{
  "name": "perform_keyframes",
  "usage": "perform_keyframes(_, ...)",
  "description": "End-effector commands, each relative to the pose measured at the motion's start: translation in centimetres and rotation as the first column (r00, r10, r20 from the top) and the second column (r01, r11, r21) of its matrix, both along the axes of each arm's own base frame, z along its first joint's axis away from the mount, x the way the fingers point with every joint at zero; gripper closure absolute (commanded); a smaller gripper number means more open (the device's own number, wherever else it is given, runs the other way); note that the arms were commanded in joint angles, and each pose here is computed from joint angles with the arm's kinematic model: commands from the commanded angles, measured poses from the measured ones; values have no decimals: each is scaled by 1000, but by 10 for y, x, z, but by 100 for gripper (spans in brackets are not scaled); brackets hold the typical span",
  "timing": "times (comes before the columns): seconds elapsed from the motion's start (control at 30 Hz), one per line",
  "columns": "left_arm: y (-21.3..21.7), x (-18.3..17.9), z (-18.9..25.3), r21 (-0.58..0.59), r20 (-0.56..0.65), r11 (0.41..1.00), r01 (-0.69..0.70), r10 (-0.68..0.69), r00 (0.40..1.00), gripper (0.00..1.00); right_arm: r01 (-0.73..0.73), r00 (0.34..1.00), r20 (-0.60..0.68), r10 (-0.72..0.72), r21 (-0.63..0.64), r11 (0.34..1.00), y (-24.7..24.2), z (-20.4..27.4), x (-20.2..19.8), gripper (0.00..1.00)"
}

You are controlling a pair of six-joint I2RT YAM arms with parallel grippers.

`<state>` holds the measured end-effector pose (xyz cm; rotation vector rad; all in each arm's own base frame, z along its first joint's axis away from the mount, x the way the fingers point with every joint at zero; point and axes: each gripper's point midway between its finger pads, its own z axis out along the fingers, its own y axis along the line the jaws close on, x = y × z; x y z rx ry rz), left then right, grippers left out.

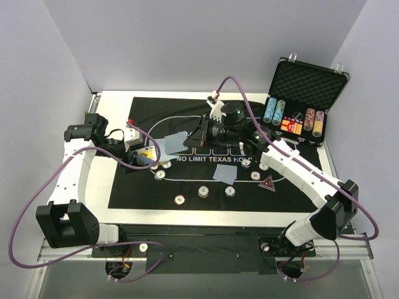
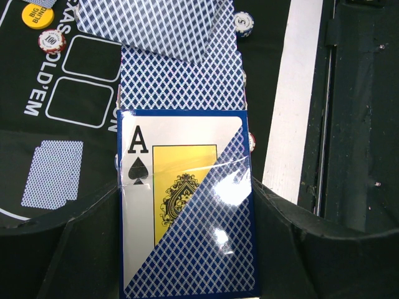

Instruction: Distribute texas hold em gaming equipment

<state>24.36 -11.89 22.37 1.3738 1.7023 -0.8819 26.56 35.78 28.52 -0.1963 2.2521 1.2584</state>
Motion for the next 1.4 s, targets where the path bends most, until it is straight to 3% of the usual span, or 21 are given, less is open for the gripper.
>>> perform_keyframes(0.0, -10, -44, 21, -84, -185, 996, -7, -9, 983, 100, -14, 998, 69, 5, 130, 991, -4, 50, -3, 100)
perform_keyframes(0.27, -9, -43, 22, -83, -185, 997, -10, -5, 983, 100, 68, 988, 136, -72, 36, 997, -37, 54, 21, 100)
perform_keyframes(0.43, -9, -44, 21, -80, -191, 997, -11, -5, 982, 100, 150, 972, 201, -120, -143, 978, -66, 37, 37, 100)
perform_keyframes(0.5, -9, -44, 22, -84, -188, 996, -13, -3, 982, 100, 192, 957, 263, -122, -259, 947, -82, 25, 48, 100)
perform_keyframes(0.73, -9, -47, 22, -80, -198, 997, -20, 4, 980, 100, 293, 937, 318, -147, -482, 826, -100, -23, 96, 100)
perform_keyframes(0.9, -8, -55, 20, -68, -197, 997, -24, 10, 980, 100, 299, 929, 358, -93, -580, 758, -85, -44, 126, 100)
perform_keyframes(1.07, -7, -60, 17, -56, -208, 998, -29, 17, 978, 100, 309, 922, 387, -9, -721, 620, -66, -84, 147, 100)
perform_keyframes(1.37, -8, -61, 19, -63, -205, 998, -30, 16, 979, 100, 377, 873, 469, 135, -823, 424, -35, -113, 174, 100)
